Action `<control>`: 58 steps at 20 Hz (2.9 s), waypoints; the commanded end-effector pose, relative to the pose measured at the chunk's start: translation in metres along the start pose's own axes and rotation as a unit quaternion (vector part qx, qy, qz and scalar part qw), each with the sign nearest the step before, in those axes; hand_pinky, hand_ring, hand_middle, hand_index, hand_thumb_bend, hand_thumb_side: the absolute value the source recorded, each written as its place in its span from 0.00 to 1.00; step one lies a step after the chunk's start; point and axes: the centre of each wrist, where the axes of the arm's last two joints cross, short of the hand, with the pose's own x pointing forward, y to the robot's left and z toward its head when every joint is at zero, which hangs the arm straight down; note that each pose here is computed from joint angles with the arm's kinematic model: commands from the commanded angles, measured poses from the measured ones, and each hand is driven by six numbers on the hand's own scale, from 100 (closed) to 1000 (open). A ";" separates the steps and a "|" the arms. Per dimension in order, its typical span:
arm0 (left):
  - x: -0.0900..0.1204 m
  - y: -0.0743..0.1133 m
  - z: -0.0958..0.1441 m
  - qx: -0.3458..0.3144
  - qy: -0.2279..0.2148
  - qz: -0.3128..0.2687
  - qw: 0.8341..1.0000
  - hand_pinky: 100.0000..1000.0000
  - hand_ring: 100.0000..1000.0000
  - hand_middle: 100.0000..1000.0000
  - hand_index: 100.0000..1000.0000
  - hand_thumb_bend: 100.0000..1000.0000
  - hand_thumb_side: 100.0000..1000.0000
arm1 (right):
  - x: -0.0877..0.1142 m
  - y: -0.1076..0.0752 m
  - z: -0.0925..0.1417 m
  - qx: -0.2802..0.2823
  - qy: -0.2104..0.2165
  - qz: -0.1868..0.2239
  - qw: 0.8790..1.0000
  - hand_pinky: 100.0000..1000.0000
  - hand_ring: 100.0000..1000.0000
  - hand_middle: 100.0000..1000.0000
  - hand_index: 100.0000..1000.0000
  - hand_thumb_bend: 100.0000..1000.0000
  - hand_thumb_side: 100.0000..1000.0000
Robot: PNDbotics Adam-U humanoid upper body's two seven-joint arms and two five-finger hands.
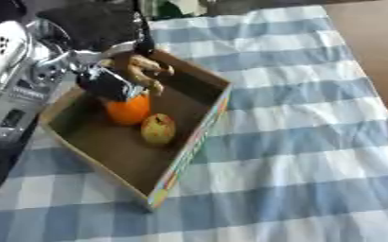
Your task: Pick up objects on the table and place them in the box.
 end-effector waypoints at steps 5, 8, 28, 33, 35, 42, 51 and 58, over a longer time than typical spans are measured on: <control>0.002 -0.010 -0.007 -0.026 -0.016 0.002 1.000 0.38 0.54 0.45 0.57 0.00 0.17 | 0.009 -0.004 -0.004 -0.003 -0.018 0.004 1.000 0.72 0.87 0.59 0.80 0.00 0.53; 0.002 -0.015 -0.010 -0.040 -0.015 0.004 0.999 0.42 0.59 0.51 0.64 0.00 0.30 | 0.009 -0.005 -0.004 -0.003 -0.018 0.004 1.000 0.72 0.87 0.59 0.80 0.00 0.53; -0.018 -0.009 -0.007 -0.005 0.051 0.005 0.999 0.71 0.87 0.84 0.94 0.65 1.00 | 0.008 -0.005 -0.003 -0.006 -0.014 0.002 1.000 0.72 0.87 0.59 0.80 0.00 0.53; -0.019 0.015 0.010 0.119 0.059 0.041 0.990 0.69 0.85 0.82 0.93 0.54 1.00 | 0.007 -0.005 -0.003 -0.008 -0.013 0.002 1.000 0.72 0.87 0.59 0.80 0.00 0.53; -0.019 0.025 0.020 0.194 0.062 0.063 0.977 0.67 0.83 0.80 0.91 0.45 1.00 | 0.008 -0.005 -0.003 -0.009 -0.013 0.002 1.000 0.72 0.87 0.59 0.80 0.00 0.53; -0.020 0.037 0.036 0.374 0.056 0.151 0.913 0.57 0.74 0.72 0.86 0.31 0.99 | 0.008 -0.005 -0.003 -0.012 -0.014 0.001 1.000 0.72 0.87 0.59 0.80 0.00 0.53; -0.025 0.031 0.061 0.530 0.112 0.276 0.794 0.46 0.62 0.59 0.76 0.00 0.88 | 0.009 -0.006 -0.004 -0.019 -0.019 0.001 1.000 0.72 0.87 0.59 0.80 0.00 0.53; -0.029 -0.007 0.084 0.644 0.185 0.353 0.653 0.43 0.57 0.55 0.74 0.00 0.89 | 0.009 -0.007 -0.005 -0.025 -0.021 0.003 0.999 0.72 0.87 0.59 0.80 0.00 0.53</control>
